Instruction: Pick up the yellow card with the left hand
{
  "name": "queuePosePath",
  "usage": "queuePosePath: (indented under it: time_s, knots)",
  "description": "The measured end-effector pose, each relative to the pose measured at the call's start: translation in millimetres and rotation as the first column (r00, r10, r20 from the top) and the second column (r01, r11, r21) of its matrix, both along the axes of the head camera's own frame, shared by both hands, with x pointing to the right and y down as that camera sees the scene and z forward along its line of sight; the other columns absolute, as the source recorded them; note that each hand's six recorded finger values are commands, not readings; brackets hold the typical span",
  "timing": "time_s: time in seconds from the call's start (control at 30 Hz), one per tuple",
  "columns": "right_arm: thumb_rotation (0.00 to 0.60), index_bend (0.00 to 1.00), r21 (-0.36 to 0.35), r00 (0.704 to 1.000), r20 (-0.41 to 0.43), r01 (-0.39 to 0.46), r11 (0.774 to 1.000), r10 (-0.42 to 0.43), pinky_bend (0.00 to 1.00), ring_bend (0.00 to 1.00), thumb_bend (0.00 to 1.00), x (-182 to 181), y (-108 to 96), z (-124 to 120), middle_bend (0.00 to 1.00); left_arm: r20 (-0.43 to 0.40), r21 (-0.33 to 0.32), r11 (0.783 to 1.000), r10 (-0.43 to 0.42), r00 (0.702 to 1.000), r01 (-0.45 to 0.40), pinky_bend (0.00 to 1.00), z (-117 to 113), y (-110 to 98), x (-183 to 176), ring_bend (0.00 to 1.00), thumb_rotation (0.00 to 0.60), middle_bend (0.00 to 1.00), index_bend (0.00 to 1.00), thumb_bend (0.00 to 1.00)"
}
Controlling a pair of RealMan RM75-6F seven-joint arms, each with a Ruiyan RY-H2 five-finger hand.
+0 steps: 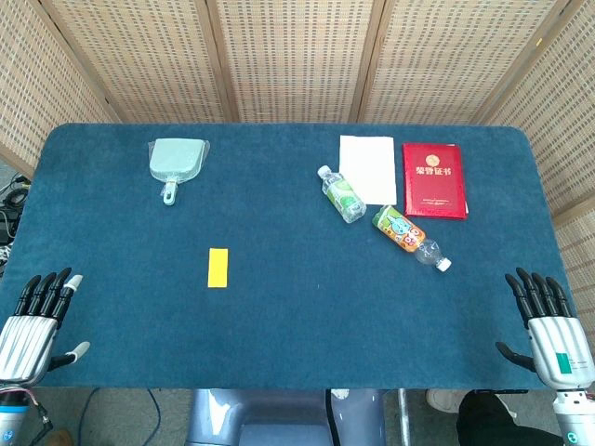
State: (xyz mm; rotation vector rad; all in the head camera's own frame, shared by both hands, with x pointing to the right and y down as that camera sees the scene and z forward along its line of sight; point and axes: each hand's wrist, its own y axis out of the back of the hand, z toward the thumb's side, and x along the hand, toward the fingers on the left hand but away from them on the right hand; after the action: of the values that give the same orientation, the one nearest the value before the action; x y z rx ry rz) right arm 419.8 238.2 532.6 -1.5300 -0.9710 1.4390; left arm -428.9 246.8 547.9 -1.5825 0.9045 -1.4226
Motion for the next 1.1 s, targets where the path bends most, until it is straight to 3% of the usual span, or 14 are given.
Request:
queuePosePath:
  time_s: [0.27, 0.47, 0.7, 0.87, 1.1]
  knots:
    - [0.6, 0.0, -0.011, 1.0, 0.004, 0.0, 1.0, 0.0, 0.0, 0.0, 0.0, 0, 1, 2, 0.0, 0.004, -0.008, 1.0, -0.002, 1.0, 0.002, 0.0, 2, 1, -1, 0.0, 0.6, 0.0, 0.0, 0.0]
    - [0.6, 0.0, -0.015, 1.0, 0.01, -0.006, 1.0, 0.006, 0.0, 0.0, 0.0, 0, 0, 2, 0.0, -0.01, -0.056, 0.998, 0.013, 1.0, -0.013, 0.0, 19, -3, 5, 0.0, 0.6, 0.0, 0.0, 0.0]
    - [0.6, 0.01, -0.032, 1.0, 0.008, -0.027, 0.999, 0.027, 0.0, 0.0, 0.0, 5, -2, 6, 0.0, -0.107, -0.111, 0.989, 0.09, 0.99, -0.102, 0.0, 59, -33, 44, 0.0, 0.6, 0.0, 0.0, 0.0]
    - [0.6, 0.03, -0.048, 0.999, -0.001, -0.043, 0.998, 0.043, 0.0, 0.0, 0.0, 10, -3, 12, 0.0, -0.164, -0.173, 0.972, 0.128, 0.978, -0.156, 0.0, 92, -58, 80, 0.0, 0.6, 0.0, 0.2, 0.0]
    - [0.6, 0.04, -0.061, 0.998, -0.007, -0.06, 0.996, 0.059, 0.0, 0.0, 0.0, 14, -5, 17, 0.0, -0.201, -0.225, 0.957, 0.139, 0.97, -0.184, 0.0, 137, -90, 130, 0.0, 0.6, 0.0, 0.23, 0.1]
